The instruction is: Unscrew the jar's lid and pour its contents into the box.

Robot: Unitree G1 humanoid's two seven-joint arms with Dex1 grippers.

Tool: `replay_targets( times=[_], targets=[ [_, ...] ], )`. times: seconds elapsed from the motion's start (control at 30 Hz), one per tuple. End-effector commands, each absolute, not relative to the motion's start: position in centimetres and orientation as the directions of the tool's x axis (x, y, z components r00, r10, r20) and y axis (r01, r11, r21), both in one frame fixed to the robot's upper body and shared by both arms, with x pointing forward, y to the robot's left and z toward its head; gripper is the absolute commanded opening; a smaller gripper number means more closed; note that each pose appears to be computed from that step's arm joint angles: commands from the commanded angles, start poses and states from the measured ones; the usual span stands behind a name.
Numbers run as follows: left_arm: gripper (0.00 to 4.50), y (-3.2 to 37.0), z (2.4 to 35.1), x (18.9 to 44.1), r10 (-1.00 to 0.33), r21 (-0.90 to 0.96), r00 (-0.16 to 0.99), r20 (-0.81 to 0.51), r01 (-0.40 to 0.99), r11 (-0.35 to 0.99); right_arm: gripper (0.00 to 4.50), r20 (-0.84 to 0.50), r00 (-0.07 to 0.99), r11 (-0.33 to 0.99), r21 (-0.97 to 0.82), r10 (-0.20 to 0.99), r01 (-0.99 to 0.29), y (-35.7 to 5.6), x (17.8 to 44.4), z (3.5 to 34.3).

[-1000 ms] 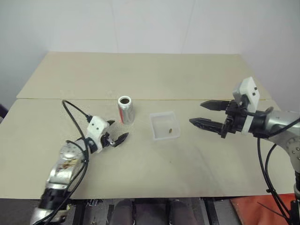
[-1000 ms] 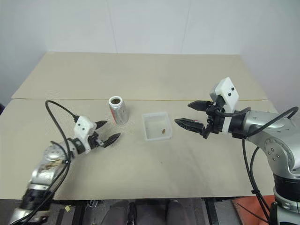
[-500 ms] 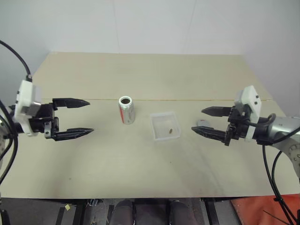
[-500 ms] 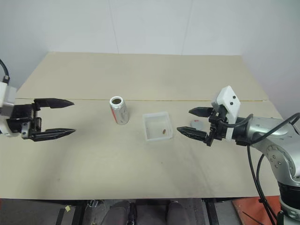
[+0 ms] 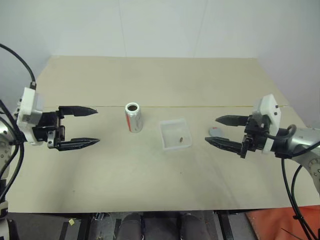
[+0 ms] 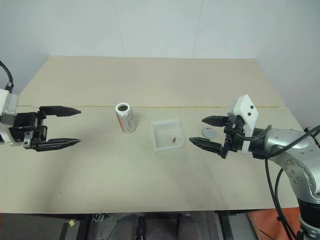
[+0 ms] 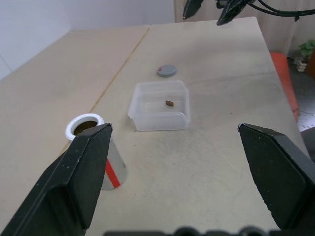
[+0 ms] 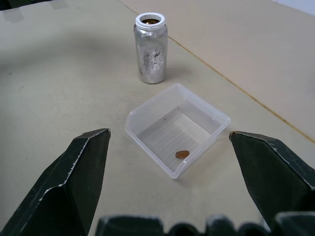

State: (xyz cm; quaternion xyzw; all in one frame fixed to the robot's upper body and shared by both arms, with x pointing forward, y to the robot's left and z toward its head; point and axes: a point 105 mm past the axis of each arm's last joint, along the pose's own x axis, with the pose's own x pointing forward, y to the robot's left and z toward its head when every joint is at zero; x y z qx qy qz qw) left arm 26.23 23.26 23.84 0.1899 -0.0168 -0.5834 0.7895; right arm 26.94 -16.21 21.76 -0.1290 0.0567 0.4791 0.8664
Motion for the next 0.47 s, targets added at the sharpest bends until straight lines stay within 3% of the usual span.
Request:
replay_targets(
  times=[0.03, 0.47],
  targets=[
    [4.46, 23.28, 25.03, 25.67, -0.929, 0.369, 0.327, -0.171, 0.896, 0.247, 4.5, -0.189, 0.529, 0.49, -0.22, 0.827, -0.844, -16.34, 26.64, 23.11],
    [4.46, 23.68, 25.06, 25.13, -0.922, 0.381, 0.348, -0.167, 0.886, 0.266, 4.5, -0.195, 0.505, 0.466, -0.215, 0.841, -0.858, -16.08, 26.83, 22.98]
  ],
)
